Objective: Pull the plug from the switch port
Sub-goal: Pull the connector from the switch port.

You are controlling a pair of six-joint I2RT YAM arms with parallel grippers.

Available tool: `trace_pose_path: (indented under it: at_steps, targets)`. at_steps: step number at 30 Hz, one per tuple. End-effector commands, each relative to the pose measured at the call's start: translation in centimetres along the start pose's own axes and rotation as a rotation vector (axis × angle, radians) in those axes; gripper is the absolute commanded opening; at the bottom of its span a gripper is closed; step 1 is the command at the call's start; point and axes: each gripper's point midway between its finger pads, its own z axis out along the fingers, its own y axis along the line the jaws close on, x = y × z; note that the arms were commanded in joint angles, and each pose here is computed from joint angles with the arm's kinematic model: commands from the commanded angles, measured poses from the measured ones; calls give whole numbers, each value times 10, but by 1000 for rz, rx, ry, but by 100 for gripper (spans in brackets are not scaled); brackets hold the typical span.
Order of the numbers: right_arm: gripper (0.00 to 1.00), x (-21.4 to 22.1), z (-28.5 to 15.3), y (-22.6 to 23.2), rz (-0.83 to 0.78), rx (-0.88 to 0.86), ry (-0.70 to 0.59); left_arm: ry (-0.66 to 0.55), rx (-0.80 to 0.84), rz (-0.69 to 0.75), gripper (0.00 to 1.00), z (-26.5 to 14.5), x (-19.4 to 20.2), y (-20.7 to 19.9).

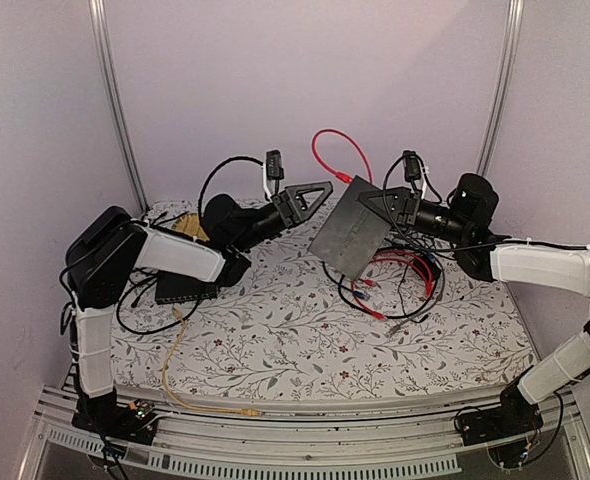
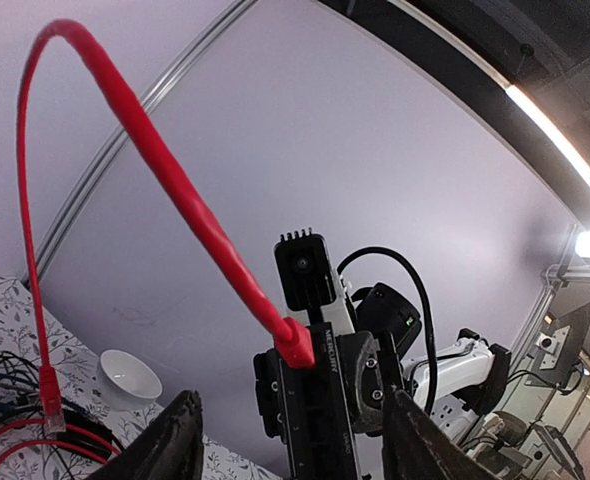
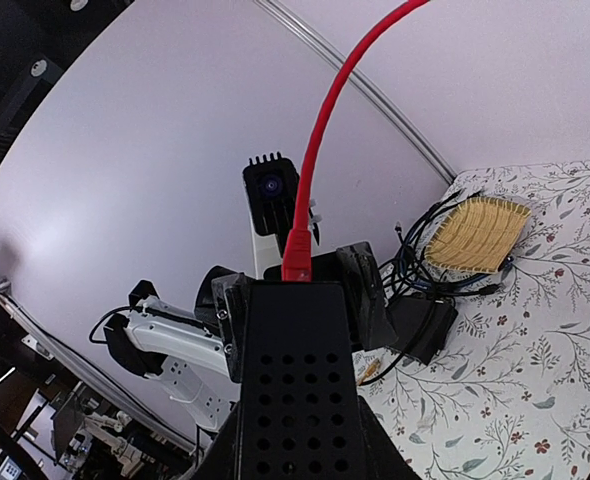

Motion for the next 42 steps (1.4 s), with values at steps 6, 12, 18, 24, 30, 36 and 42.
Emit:
trace_pose_path:
  at_steps: [6, 12, 18, 24, 30, 36, 42]
  targets:
    - [1, -27, 4, 37, -88, -116, -75, 32, 38, -2, 55, 12, 3, -3]
    - [1, -25, 4, 35, -82, -118, -72, 47, 36, -5, 54, 16, 6, -2]
    - [1, -23, 5, 32, -80, -118, -69, 56, 45, -4, 58, 17, 9, -5]
    - [1, -22, 6, 31, -75, -126, -69, 59, 56, 3, 59, 21, 11, -7]
    - [1, -21, 5, 31, -75, -127, -71, 59, 59, -1, 58, 25, 15, -8]
    - [1, -20, 5, 31, -76, -131, -70, 42, 58, -5, 55, 27, 14, -9]
    - [1, -19, 4, 32, -72, -132, -67, 52, 58, 8, 50, 27, 16, -10]
